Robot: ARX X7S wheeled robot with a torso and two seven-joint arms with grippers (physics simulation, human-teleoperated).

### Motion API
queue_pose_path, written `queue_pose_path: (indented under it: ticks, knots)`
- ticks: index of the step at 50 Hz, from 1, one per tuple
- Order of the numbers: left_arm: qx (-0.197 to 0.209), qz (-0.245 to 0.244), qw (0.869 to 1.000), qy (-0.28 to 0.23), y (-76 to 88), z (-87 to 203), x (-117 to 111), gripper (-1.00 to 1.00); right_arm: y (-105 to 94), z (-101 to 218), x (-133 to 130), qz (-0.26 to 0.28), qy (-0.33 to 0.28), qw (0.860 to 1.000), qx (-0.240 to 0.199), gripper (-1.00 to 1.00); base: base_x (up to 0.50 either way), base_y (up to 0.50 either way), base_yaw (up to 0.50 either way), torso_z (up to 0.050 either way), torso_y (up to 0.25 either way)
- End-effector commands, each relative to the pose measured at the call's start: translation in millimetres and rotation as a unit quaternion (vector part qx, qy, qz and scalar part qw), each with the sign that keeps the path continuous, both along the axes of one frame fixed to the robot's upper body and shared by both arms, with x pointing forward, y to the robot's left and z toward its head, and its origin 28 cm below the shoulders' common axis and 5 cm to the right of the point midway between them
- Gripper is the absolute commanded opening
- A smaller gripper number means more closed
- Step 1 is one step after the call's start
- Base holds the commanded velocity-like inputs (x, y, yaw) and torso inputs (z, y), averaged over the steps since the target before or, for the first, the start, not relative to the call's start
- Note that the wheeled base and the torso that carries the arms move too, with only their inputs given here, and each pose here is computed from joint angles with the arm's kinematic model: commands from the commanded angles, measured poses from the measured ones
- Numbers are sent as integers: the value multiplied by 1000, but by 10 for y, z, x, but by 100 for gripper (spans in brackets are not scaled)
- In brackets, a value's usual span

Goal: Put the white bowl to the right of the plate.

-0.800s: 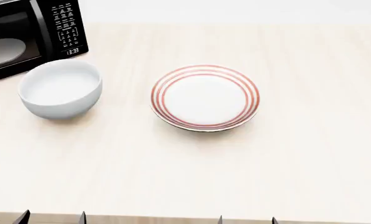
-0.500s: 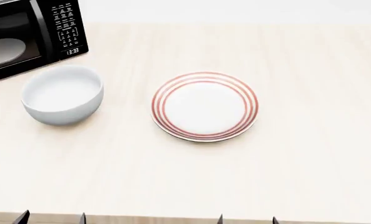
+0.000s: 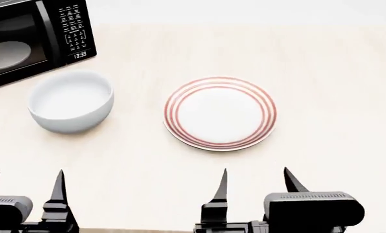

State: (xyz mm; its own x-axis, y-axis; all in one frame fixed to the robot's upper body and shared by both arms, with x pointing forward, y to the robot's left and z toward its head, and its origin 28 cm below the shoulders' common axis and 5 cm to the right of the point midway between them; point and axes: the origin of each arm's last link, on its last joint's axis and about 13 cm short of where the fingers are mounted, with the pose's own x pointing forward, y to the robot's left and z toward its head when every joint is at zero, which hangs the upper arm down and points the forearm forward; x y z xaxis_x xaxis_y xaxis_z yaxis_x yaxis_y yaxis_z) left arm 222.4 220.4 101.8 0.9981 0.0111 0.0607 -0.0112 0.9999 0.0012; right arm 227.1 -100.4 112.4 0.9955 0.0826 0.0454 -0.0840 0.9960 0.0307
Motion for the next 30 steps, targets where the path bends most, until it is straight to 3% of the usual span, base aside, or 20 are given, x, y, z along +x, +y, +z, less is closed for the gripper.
queue_pose_path:
  ticks: [1, 12, 30]
  knots:
    - [0, -9, 1000, -19, -8, 242, 6, 100, -55, 296, -34, 49, -24, 998, 25, 100, 332, 480, 0, 0, 0]
    - [-5, -14, 1000, -26, -25, 276, -22, 100, -43, 261, -36, 60, -20, 997, 34, 100, 364, 449, 0, 0, 0]
    - [-5, -18, 999, -30, -44, 283, -37, 100, -7, 203, -44, 77, -18, 996, 31, 100, 500, -29, 0, 0, 0]
